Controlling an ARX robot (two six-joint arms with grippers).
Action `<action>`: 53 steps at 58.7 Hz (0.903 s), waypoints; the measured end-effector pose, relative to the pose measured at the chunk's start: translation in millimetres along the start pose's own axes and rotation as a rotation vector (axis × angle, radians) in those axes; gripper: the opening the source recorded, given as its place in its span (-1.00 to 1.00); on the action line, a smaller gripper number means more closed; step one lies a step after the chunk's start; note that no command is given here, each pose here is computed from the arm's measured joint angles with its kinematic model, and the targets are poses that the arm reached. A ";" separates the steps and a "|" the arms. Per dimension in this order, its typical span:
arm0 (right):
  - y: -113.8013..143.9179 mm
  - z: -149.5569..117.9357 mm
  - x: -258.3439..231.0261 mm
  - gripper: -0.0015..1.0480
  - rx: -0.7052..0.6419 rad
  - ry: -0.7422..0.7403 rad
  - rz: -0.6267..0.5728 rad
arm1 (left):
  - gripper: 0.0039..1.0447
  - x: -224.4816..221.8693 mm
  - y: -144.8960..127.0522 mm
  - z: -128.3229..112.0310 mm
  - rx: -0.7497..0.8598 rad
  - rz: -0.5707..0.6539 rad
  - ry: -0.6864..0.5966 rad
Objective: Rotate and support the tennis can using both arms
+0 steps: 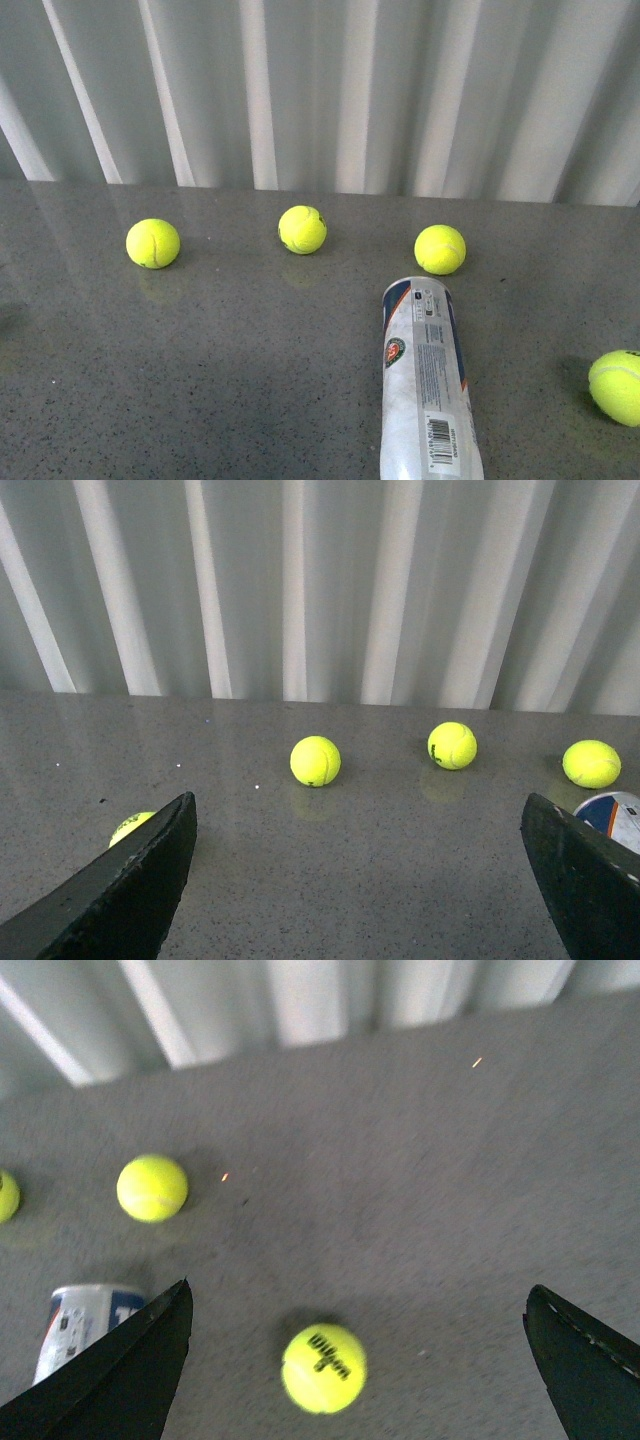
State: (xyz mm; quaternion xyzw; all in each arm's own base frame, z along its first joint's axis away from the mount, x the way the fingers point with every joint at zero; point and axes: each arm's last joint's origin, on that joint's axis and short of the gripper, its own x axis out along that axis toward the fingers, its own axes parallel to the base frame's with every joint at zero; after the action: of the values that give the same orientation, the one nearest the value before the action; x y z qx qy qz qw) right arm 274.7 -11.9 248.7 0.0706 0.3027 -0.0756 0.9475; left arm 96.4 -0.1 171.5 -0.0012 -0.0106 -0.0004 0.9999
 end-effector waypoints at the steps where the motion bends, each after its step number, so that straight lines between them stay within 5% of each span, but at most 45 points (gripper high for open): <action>1: 5.5 -0.4 8.7 0.86 -0.006 0.027 0.005 | 0.87 0.0 0.0 0.0 0.000 0.000 0.000; 23: 105.0 -54.2 98.2 0.86 -0.086 0.471 0.200 | 0.87 -0.1 0.0 0.1 0.000 0.000 -0.001; 53: 134.2 -87.6 146.0 0.86 -0.055 0.621 0.219 | 0.87 -0.1 0.0 0.1 0.000 0.000 -0.001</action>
State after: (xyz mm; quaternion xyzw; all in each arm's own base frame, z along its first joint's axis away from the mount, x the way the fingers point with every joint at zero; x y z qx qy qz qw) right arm 367.9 120.5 104.5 0.0966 0.5696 0.0598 0.8140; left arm 96.4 -0.1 171.5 -0.0012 -0.0110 -0.0004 0.9999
